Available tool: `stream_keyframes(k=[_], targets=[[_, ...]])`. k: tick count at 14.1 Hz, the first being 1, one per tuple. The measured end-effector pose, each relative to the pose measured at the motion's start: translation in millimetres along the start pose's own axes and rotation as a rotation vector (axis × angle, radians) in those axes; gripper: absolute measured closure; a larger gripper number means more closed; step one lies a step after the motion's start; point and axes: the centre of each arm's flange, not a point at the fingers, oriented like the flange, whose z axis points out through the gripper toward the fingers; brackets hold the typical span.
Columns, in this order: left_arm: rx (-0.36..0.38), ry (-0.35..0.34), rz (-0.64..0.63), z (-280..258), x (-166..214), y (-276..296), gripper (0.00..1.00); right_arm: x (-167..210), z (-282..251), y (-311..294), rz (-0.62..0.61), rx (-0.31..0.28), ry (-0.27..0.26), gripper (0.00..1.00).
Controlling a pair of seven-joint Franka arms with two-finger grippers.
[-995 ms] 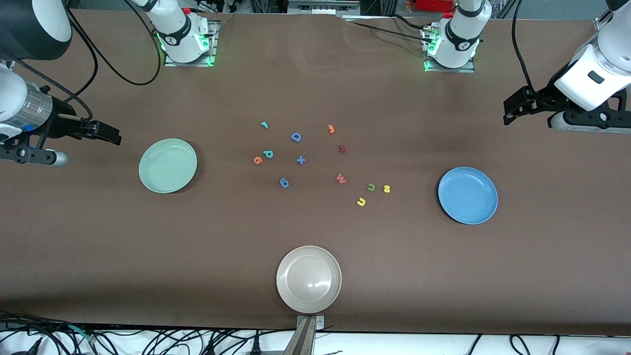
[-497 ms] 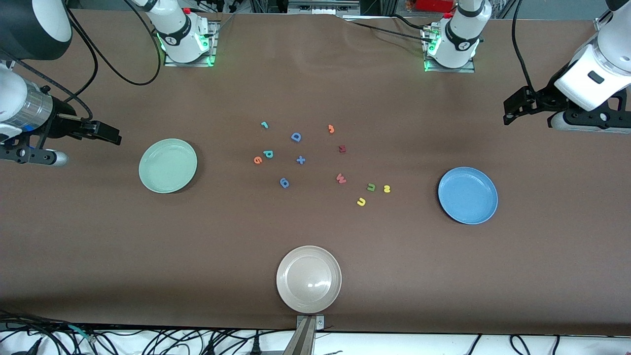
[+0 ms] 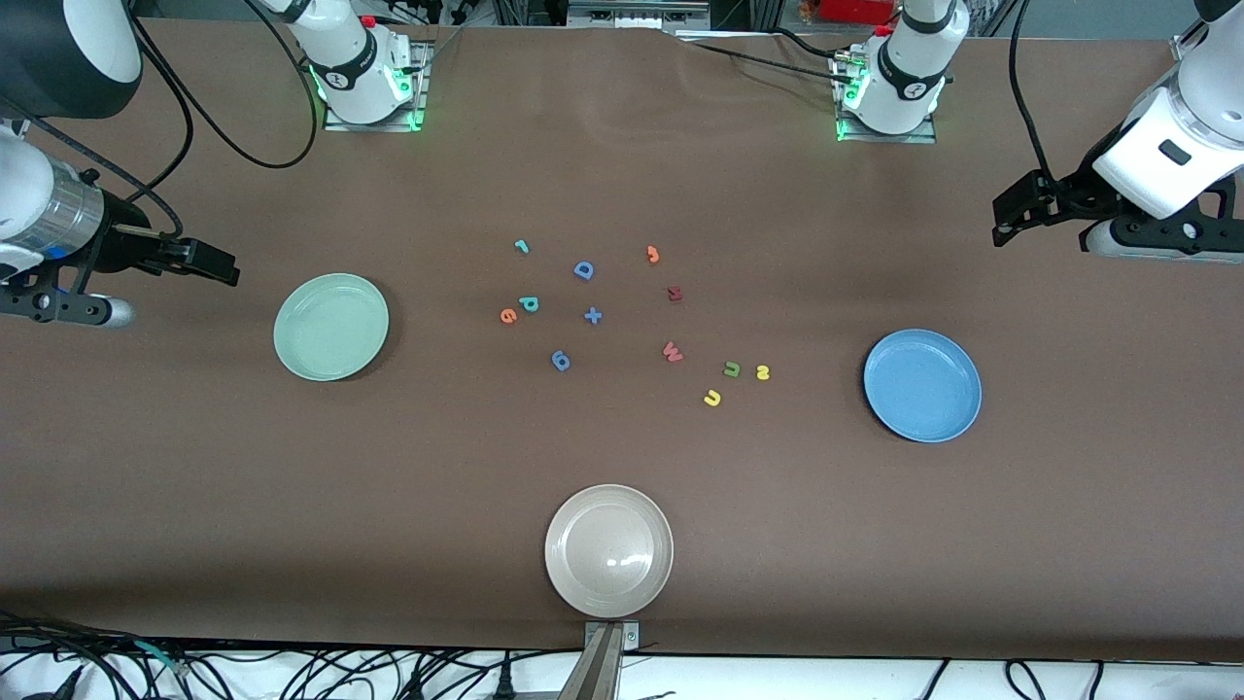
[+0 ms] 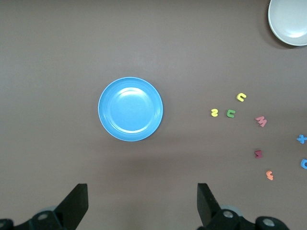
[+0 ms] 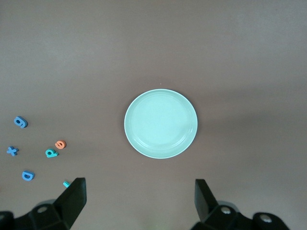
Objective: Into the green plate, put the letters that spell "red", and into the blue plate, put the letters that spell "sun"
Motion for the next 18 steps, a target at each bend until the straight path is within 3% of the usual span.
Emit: stream_keyframes(k=[18], targets=[[0.000, 0.000, 0.017, 0.3, -0.9, 9.1, 0.00, 0.0, 0.1, 0.0, 0.000, 0.000, 0.000, 0.00]])
